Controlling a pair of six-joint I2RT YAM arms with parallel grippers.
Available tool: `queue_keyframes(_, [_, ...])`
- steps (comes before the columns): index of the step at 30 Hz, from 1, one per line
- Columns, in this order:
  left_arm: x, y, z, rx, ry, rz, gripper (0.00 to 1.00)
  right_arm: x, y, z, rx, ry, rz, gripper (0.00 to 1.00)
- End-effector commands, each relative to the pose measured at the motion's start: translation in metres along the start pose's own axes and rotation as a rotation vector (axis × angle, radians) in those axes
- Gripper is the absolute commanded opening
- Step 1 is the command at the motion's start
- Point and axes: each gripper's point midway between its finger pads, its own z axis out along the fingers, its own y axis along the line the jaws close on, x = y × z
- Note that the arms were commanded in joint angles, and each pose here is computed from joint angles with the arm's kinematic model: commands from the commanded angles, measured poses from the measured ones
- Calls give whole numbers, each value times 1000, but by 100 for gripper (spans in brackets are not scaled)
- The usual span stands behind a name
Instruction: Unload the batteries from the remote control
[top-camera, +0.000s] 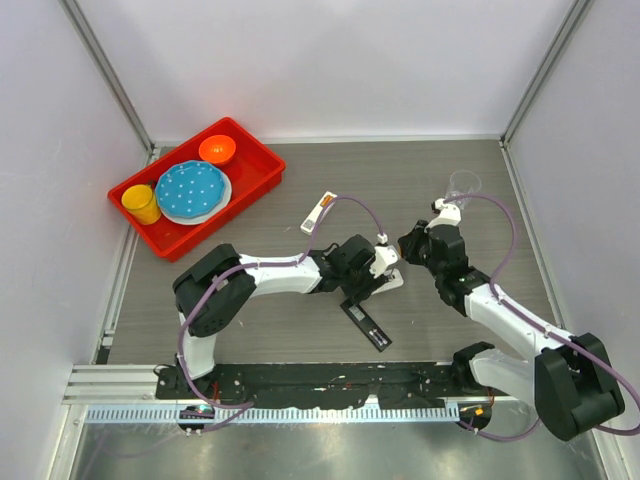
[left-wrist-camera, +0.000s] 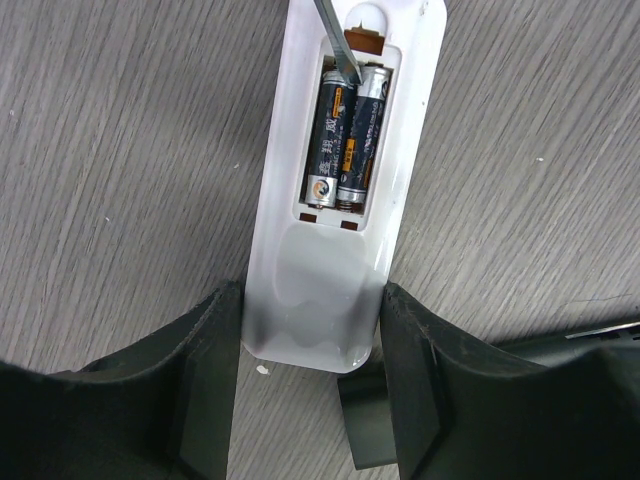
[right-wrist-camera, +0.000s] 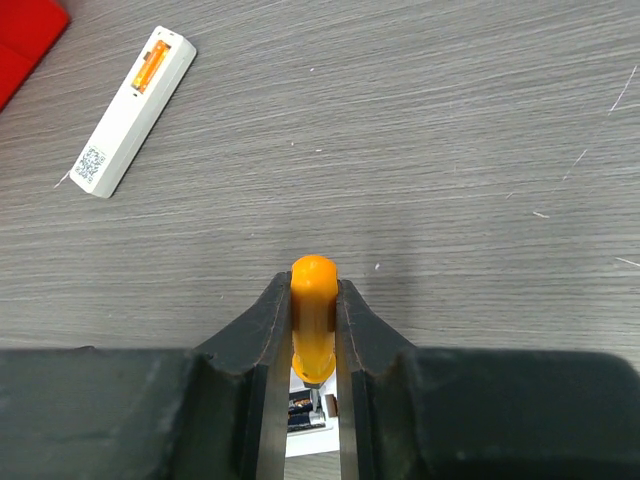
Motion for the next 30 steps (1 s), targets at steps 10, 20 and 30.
queue_keyframes(10, [3, -12, -3, 60, 15, -18, 28, -23, -14, -2, 134, -91, -57, 1])
queue_keyframes(20, [3, -14, -3, 64, 17, -16, 28, -26, -12, -5, 120, -120, -50, 1])
queue_keyframes(30, [4, -14, -2, 69, 19, -17, 28, -13, 0, 2, 80, -89, -41, 1])
